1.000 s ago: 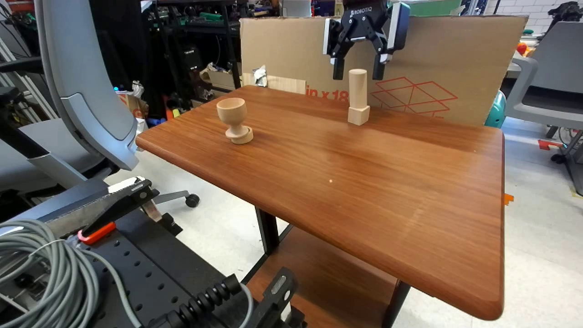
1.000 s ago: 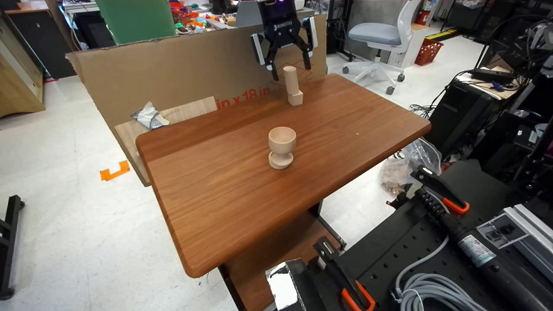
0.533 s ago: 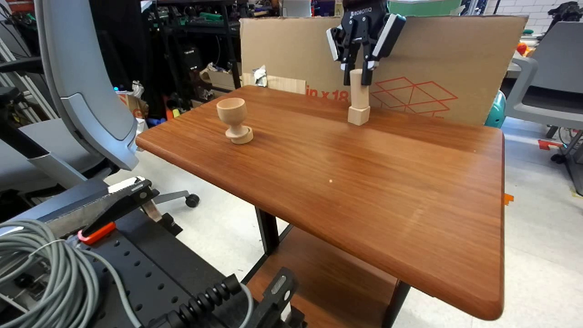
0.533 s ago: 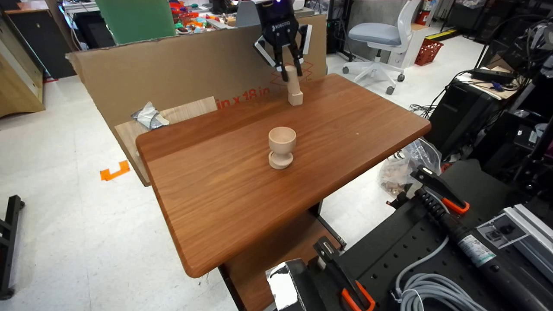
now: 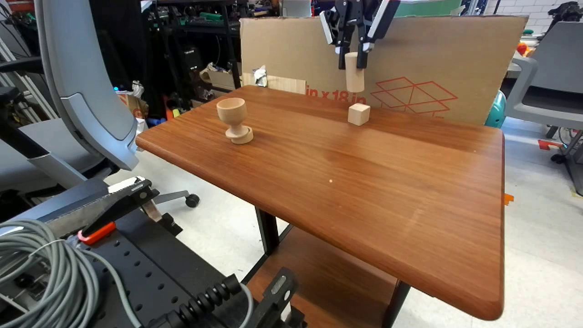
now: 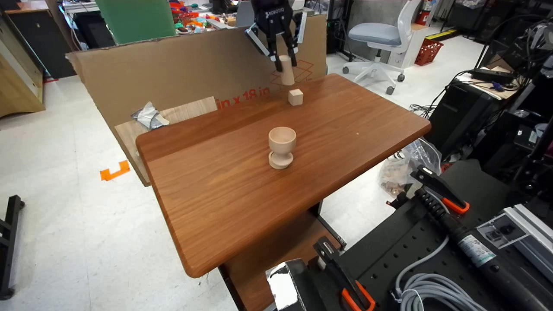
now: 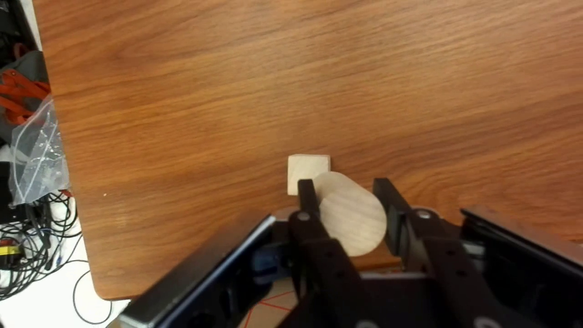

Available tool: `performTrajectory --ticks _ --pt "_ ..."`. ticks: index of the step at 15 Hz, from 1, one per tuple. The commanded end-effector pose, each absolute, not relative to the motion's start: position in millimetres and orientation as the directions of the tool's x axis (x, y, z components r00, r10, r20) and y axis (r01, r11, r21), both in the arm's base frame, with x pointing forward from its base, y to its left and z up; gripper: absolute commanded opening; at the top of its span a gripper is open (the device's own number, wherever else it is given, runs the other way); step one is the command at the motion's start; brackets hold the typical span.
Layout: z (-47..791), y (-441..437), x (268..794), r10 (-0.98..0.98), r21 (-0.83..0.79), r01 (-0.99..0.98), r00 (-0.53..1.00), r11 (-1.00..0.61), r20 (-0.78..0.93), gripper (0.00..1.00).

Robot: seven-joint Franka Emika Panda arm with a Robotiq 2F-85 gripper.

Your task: Remove the object from the cube and put it in the object

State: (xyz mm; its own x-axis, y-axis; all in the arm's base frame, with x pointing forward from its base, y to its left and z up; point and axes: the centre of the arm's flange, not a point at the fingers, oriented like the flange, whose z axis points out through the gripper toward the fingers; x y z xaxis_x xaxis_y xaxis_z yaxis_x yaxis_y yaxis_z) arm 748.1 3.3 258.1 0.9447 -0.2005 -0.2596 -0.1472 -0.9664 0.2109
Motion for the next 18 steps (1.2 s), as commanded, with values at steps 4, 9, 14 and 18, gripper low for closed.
performTrajectory --ticks 4,9,14,18 --pt "287 13 657 -0.095 0.208 -0.02 0.929 -0.978 -0.357 0.1" --pt "280 53 611 0.027 0.237 0.137 0.91 -0.962 -0.413 0.1" --pt "270 107 558 0.142 0.27 0.286 0.882 -0.919 -0.45 0.1" --pt "275 130 527 0.212 0.285 0.351 0.882 -0.892 -0.42 0.1"
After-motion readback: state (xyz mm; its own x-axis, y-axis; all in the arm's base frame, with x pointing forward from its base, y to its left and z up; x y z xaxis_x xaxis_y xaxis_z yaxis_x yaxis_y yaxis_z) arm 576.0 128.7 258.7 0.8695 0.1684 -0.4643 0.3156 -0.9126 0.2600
